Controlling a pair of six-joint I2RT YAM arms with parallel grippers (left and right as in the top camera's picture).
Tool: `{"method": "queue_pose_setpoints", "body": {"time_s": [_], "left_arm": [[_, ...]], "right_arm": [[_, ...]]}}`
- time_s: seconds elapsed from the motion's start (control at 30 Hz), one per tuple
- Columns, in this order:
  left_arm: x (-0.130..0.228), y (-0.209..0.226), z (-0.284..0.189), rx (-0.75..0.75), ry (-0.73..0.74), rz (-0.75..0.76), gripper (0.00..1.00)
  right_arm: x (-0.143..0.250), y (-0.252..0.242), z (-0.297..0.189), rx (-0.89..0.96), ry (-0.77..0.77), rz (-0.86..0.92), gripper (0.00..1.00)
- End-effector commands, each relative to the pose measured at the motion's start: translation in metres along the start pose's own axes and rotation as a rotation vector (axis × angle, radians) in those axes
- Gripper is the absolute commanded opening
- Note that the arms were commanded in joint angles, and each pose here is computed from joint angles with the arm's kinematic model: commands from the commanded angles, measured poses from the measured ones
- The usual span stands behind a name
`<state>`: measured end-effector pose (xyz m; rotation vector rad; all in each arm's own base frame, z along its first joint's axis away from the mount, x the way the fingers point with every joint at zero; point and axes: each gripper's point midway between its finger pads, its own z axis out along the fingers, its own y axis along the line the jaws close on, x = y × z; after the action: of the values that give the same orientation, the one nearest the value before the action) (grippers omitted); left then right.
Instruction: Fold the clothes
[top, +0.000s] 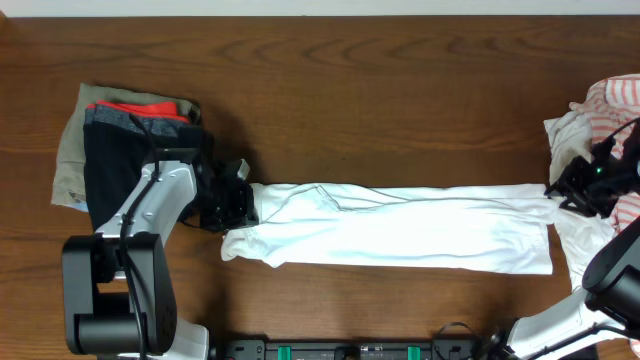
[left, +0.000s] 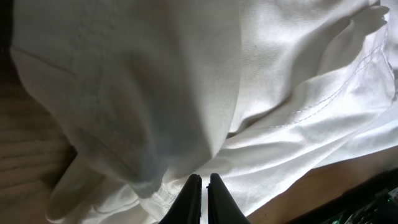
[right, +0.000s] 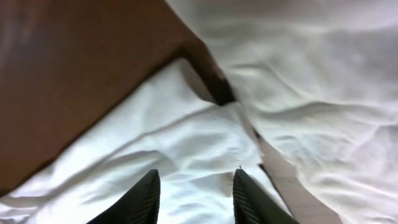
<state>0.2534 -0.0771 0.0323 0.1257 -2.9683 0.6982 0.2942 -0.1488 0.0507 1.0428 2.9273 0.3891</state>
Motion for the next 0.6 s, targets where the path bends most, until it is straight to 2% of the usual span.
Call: {"method": "queue_pose_setpoints", "body": {"time_s": [0.0, 0.3, 0.57], "left_arm": [[-0.005, 0.001, -0.005, -0.007, -0.017, 0.007, 0.07], [-0.005, 0.001, -0.005, -0.007, -0.017, 0.007, 0.07], [-0.005, 0.001, -0.005, -0.007, -0.017, 0.007, 0.07]], "right_arm": [[0.019, -0.013, 0.011, 0.013, 0.05, -0.026, 0.38], [0.041, -0.023, 0.046, 0.015, 0.083, -0.014, 0.4], [0.039, -0.035, 0.049, 0.084, 0.069, -0.019, 0.42]]}}
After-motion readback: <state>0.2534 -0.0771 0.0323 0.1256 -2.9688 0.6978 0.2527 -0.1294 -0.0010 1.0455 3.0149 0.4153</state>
